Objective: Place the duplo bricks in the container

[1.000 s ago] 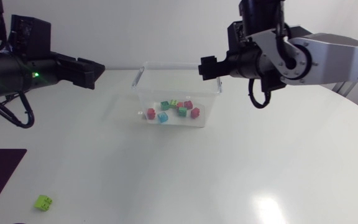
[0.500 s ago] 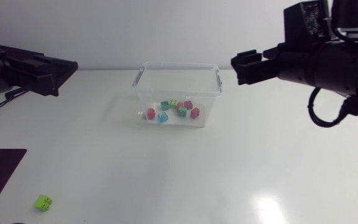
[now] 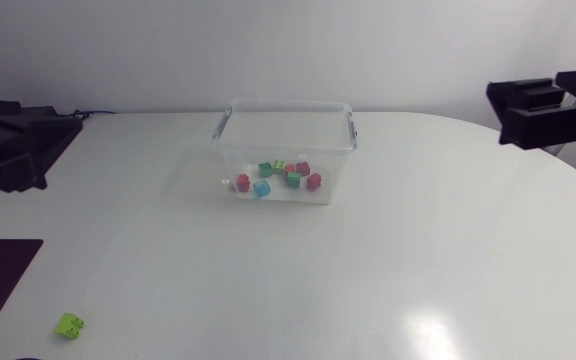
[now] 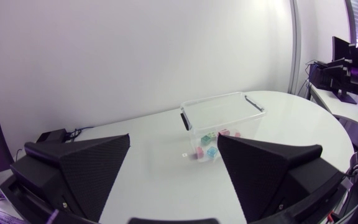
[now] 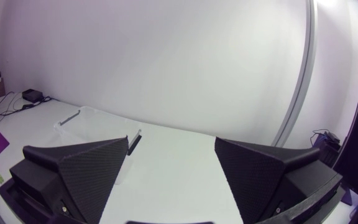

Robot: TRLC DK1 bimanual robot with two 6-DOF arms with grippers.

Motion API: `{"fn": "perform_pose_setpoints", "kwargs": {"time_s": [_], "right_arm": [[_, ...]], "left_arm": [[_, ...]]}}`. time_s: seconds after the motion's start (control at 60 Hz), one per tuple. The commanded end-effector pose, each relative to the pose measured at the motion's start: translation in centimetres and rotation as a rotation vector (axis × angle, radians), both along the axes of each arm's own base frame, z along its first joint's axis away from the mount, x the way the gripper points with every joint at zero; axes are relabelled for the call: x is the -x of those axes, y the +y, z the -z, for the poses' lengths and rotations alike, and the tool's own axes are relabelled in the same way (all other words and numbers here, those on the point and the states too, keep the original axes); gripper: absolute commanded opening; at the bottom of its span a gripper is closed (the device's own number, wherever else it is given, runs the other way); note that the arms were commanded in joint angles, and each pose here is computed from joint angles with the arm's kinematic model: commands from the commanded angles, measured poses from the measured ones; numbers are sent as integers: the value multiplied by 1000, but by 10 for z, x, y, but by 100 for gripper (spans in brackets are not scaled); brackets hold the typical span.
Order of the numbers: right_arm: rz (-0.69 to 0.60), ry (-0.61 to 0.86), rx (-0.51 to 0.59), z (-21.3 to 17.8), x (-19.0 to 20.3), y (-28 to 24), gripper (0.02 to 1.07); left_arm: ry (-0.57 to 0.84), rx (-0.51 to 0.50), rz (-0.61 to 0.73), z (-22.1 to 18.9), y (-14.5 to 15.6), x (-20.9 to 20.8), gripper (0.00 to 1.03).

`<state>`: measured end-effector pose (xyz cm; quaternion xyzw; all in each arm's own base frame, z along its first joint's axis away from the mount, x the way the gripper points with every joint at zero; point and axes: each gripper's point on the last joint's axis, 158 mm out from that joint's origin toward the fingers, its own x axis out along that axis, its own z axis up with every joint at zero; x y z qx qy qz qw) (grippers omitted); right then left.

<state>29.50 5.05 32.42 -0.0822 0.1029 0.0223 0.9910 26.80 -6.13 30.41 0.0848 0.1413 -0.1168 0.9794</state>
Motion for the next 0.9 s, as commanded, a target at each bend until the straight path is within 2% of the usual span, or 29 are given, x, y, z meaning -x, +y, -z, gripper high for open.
{"fn": "perform_pose_setpoints", "kwargs": {"time_s": [0.0,0.467,0.883], "right_arm": [[54,6,24,7,7,-19,102],[208,-131,-3,-21,53,-71,102],[232,-221,35,-8,79,-83,102]], "left_arm": [[19,-1,-19,14,6,8,98],[-48,30,-124,28,36,42,98],[-115,5,-170,39,50,51,98]]}}
